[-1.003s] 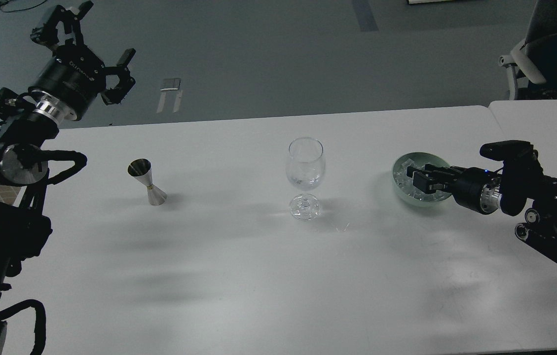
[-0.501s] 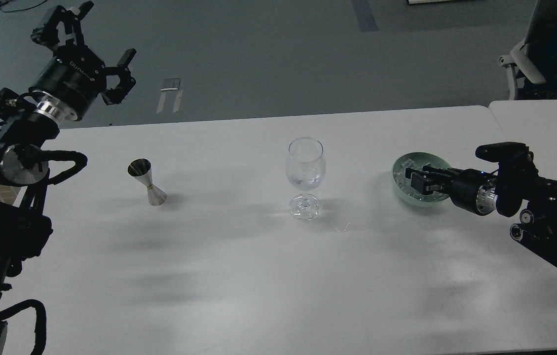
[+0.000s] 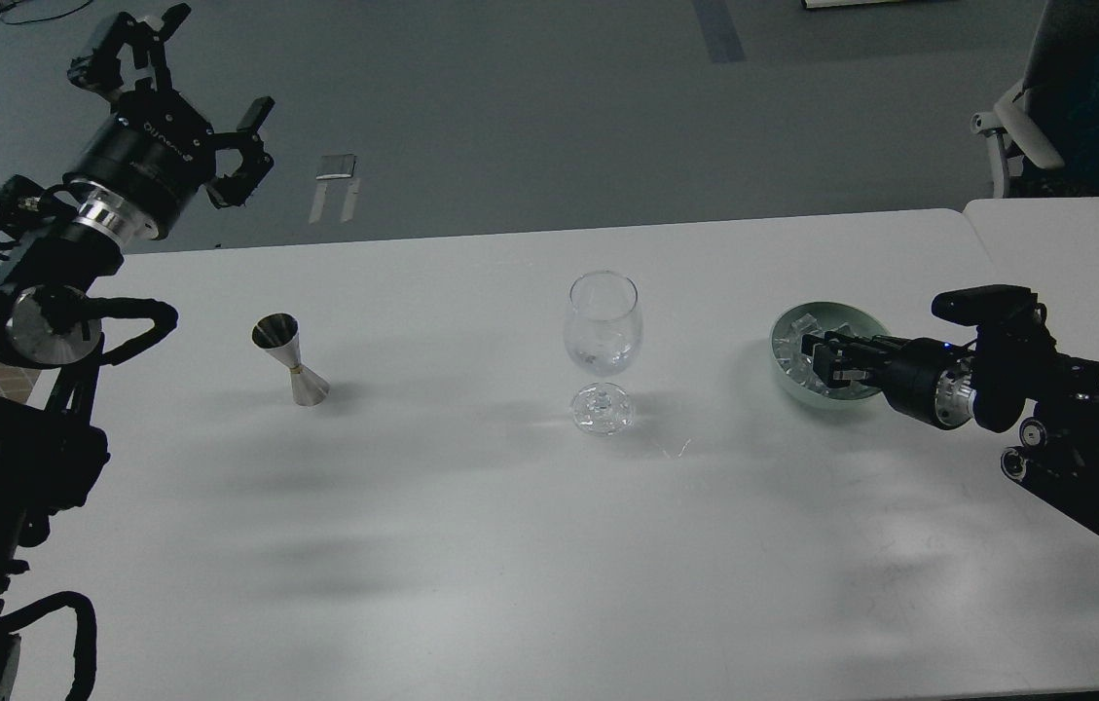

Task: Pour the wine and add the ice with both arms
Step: 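Reach the right gripper into the green bowl and pick an ice cube, then lift the ice with the right gripper and move it over the glass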

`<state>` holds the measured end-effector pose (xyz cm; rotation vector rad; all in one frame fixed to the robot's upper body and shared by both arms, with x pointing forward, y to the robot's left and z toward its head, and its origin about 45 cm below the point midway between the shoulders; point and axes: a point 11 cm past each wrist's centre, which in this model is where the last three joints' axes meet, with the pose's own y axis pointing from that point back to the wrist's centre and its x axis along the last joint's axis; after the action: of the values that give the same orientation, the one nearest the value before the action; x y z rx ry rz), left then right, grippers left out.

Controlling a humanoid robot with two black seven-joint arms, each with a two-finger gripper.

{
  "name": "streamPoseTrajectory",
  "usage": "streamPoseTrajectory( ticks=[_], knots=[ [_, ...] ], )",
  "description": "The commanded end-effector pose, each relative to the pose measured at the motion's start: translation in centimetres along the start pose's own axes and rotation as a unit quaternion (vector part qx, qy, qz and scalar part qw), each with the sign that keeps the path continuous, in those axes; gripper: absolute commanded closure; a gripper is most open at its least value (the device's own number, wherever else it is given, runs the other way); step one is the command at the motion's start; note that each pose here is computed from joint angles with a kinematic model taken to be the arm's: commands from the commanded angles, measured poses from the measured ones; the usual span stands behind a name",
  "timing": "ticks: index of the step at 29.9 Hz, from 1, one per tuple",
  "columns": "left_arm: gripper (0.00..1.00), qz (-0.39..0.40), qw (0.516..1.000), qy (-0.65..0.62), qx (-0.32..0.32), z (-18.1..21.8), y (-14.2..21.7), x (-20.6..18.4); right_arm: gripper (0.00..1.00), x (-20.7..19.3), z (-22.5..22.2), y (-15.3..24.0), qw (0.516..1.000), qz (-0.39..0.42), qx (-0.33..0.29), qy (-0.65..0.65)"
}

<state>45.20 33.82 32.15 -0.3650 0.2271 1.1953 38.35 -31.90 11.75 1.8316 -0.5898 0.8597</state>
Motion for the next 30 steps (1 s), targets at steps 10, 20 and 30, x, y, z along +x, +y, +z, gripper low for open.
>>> streamPoseTrajectory(
  ticks=[10, 20, 30],
  knots=[
    [0.02, -0.001, 1.0, 0.002, 0.0, -0.1, 0.0, -0.1, 0.95, 8.8, 1.0, 5.6, 0.997, 0.063, 0.004, 0.054],
    [0.02, -0.002, 1.0, 0.003, 0.001, -0.2, -0.2, -0.3, 0.95, 18.7, -6.3, 8.8, 0.983, 0.122, 0.088, 0.104],
    [0.02, -0.002, 1.0, 0.003, 0.002, -0.3, -0.2, -0.3, 0.95, 21.8, -17.7, 5.9, 0.957, 0.076, 0.18, 0.216]
  ],
)
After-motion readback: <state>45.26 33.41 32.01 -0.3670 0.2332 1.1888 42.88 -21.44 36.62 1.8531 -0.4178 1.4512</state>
